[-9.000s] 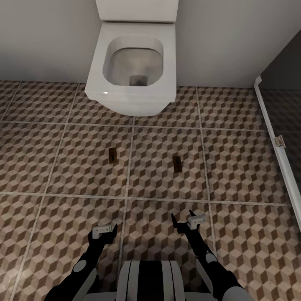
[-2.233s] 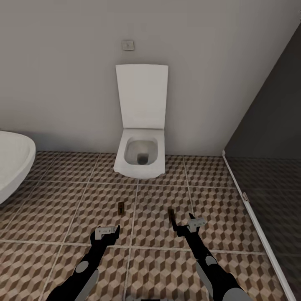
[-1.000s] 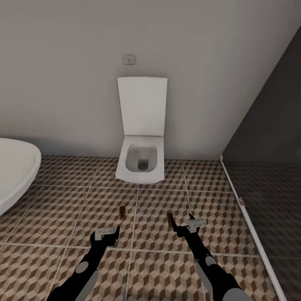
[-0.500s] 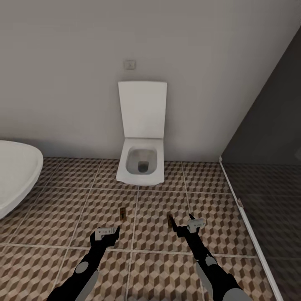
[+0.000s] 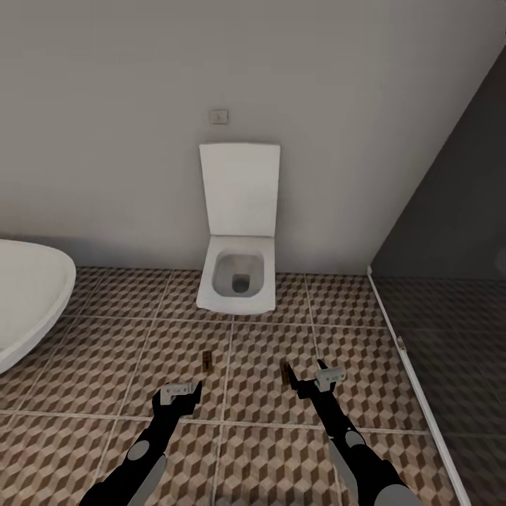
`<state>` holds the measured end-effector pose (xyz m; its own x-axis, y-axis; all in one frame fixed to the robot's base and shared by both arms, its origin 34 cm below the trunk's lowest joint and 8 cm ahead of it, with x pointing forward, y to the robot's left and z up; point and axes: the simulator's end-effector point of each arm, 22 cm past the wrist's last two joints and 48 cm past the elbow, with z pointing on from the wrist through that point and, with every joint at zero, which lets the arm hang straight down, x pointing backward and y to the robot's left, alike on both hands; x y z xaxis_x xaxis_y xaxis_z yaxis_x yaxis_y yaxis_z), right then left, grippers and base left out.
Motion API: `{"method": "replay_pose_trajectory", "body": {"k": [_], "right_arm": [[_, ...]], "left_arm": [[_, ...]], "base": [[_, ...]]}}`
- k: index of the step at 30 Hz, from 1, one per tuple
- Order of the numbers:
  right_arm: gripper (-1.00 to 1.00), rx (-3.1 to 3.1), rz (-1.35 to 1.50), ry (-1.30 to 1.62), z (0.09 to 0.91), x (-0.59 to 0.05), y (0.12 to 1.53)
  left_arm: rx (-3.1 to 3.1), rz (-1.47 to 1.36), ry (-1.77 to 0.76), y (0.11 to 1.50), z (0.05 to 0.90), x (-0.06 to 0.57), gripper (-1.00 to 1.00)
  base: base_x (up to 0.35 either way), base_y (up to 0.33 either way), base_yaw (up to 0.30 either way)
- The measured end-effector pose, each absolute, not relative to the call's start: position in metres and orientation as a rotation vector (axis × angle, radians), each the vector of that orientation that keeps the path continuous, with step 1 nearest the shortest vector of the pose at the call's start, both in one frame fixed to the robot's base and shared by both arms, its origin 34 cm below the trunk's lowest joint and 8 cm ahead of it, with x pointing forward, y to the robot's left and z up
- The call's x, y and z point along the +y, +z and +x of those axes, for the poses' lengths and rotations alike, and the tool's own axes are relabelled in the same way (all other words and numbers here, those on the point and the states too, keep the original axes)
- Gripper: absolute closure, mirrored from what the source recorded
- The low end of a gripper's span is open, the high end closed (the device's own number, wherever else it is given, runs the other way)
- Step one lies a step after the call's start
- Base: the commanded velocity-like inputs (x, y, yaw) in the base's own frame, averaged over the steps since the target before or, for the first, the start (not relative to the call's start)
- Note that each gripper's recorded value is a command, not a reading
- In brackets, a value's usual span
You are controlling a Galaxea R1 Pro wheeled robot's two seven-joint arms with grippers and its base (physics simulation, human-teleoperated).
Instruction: Take the four mousetraps from the cabinet in the bathroom and place them on the bathroom floor. Make sure all four end up on the same floor surface, and ensure that at least two of them are either under or directly next to the same bathroom sink.
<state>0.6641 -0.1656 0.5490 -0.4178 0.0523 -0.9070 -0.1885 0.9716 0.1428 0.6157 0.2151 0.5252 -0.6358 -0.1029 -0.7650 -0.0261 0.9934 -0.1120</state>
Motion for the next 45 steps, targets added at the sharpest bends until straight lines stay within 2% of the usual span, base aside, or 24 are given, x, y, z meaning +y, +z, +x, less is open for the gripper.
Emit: {"method": "replay_pose_trajectory", "body": {"k": [45], "right_arm": [[-1.0,1.991,-0.097,0.267,0.664,-0.165,0.62]], "left_arm": [[2.264,-0.081,-0.119,0.597,0.615,0.211,-1.0]], "base": [[0.0,0.0,0.0]]}}
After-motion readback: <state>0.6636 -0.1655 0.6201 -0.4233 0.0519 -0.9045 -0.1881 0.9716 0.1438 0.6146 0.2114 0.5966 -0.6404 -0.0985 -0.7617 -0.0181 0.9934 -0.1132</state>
